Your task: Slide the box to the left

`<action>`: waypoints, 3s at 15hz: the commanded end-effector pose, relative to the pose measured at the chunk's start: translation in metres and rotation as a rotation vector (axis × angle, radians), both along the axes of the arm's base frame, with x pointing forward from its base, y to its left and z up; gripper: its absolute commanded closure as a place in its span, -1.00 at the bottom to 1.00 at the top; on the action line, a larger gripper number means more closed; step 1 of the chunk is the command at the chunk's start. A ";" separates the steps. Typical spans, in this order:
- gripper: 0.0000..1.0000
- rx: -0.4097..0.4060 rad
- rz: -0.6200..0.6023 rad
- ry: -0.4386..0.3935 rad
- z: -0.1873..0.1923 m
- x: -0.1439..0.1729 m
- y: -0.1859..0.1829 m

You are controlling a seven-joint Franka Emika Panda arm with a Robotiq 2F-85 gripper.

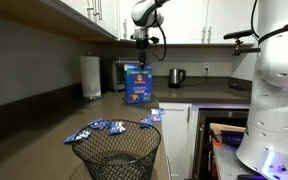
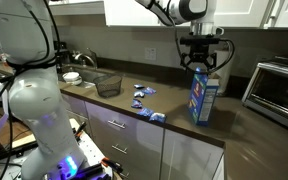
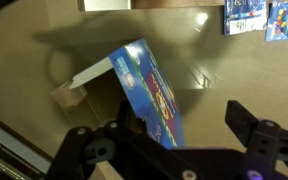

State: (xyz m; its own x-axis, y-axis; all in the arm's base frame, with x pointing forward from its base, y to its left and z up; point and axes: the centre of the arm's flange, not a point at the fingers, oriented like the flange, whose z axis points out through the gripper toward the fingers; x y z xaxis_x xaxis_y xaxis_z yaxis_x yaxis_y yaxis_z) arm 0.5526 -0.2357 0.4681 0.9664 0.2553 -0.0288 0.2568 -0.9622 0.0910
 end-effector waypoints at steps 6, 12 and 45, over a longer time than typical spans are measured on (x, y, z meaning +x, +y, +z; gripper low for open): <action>-0.19 0.000 0.024 0.016 -0.007 0.007 -0.004; 0.34 0.010 0.019 0.032 -0.016 0.012 0.001; 0.90 0.014 -0.086 0.147 -0.010 0.006 0.099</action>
